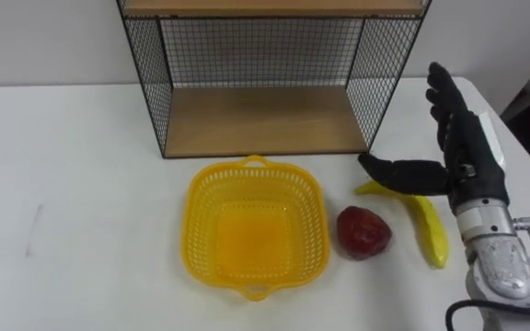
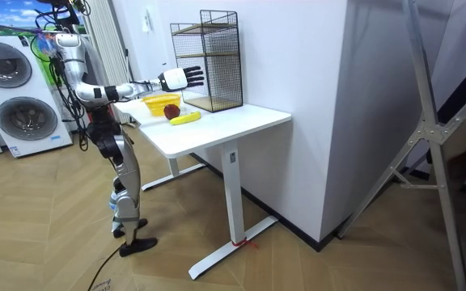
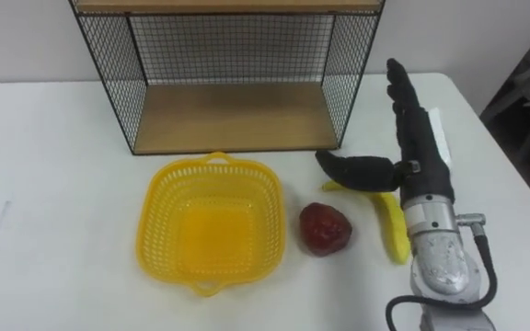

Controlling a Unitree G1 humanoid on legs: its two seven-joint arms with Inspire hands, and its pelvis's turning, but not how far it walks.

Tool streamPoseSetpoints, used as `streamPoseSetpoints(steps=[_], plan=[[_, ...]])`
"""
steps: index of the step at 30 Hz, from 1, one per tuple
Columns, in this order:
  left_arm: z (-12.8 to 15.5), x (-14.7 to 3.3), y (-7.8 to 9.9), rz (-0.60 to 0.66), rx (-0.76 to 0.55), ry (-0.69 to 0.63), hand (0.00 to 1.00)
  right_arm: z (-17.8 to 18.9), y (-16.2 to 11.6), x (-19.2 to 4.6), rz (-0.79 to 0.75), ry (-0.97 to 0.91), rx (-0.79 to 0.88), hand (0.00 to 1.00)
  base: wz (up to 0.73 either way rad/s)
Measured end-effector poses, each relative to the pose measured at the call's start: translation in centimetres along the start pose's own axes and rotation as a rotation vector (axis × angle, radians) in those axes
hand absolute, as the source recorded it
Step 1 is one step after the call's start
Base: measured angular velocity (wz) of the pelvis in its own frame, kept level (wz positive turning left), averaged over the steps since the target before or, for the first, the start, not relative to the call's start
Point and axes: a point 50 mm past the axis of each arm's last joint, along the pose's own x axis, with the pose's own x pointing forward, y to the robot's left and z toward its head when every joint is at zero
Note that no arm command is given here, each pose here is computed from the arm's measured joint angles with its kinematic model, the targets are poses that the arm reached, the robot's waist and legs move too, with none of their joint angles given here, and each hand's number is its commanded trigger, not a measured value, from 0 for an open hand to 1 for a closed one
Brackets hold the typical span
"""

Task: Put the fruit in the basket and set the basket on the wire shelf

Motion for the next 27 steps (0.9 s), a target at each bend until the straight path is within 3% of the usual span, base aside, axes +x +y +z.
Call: streamPoseSetpoints(steps=[7,27], plan=[[0.4,0.0,0.1,-0.001,0.014,-0.019,0.0,-1.1,1.7,-1.2,0.116,0.056,0.01,0.0,0.0],[0.6,0.2,0.2,-0.007,0.044,-0.022,0.0,-3.9,3.5,-2.9,0.243,0.195,0.025,0.0,0.01]])
